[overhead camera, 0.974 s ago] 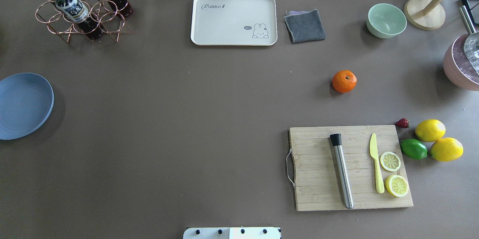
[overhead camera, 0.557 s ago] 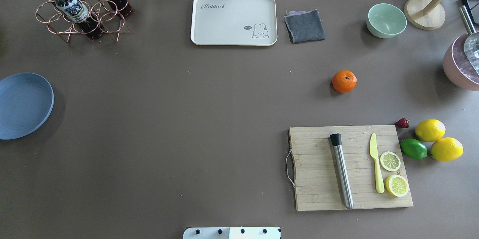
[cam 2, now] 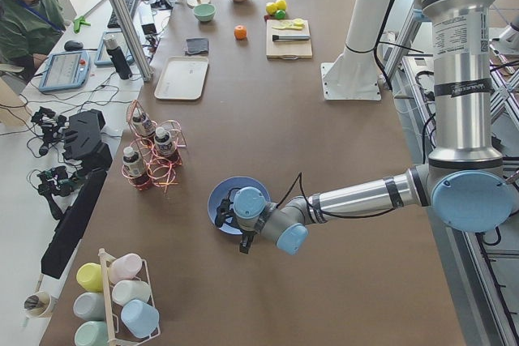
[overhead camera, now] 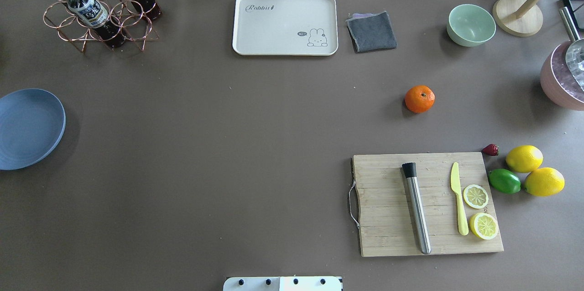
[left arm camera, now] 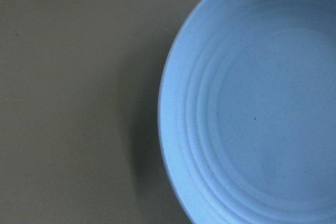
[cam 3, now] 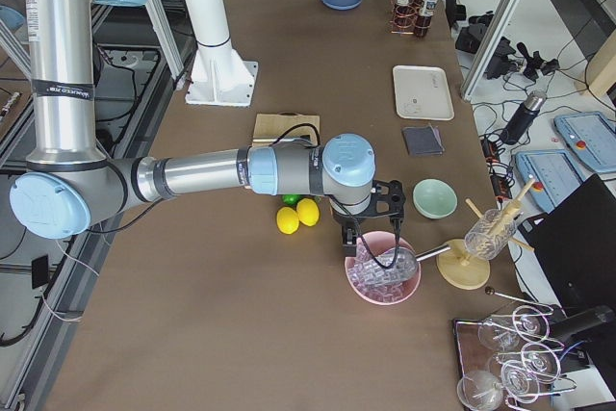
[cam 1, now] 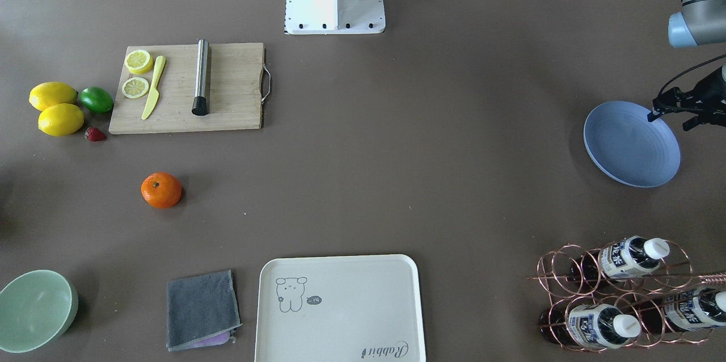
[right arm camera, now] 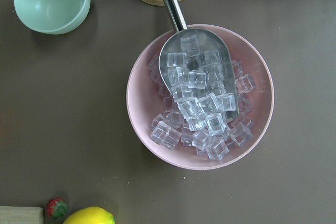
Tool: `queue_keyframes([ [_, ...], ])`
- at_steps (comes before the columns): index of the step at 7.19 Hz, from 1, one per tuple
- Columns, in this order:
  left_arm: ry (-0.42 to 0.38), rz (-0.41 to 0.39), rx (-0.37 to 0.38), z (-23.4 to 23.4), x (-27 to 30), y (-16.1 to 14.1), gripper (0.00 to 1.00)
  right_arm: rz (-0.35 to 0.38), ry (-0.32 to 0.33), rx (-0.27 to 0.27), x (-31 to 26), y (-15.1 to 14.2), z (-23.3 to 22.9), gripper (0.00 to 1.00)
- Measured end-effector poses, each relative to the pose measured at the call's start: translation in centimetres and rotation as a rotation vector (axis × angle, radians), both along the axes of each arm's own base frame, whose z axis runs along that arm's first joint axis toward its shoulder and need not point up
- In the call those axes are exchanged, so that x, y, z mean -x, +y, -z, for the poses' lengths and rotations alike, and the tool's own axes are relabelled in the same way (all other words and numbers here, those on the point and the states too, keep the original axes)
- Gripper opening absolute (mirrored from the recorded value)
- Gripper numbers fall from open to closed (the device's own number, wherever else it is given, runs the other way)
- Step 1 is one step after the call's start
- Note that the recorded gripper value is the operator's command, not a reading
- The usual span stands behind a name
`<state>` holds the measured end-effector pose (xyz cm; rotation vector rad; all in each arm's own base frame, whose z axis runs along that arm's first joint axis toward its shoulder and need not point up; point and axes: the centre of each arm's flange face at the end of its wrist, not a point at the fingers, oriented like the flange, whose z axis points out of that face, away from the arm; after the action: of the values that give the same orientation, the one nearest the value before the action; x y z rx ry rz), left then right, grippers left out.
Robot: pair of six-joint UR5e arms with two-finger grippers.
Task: Pick orange to plate
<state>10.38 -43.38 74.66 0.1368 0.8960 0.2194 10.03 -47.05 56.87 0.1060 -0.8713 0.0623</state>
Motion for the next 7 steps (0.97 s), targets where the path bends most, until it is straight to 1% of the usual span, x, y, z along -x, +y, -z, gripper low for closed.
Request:
queue_keyframes([
  [1,0.000,-0.007,-0.001,0.0,-0.5,-0.4,0.61,0.000,0.000,0.000,0.0,0.0,0.0,1.00],
  [2,-0.001,-0.009,0.000,-0.1,-0.8,-0.8,0.01,0.000,0.000,0.000,0.0,0.1,0.0,1.00],
  [5,0.001,0.005,0.018,0.0,-1.1,-1.4,0.00,0.000,-0.001,0.001,0.0,0.3,-0.1,1.00],
  [7,0.011,0.040,0.054,0.5,-1.1,-1.7,0.00,0.000,-0.001,0.001,0.0,0.3,-0.1,1.00],
])
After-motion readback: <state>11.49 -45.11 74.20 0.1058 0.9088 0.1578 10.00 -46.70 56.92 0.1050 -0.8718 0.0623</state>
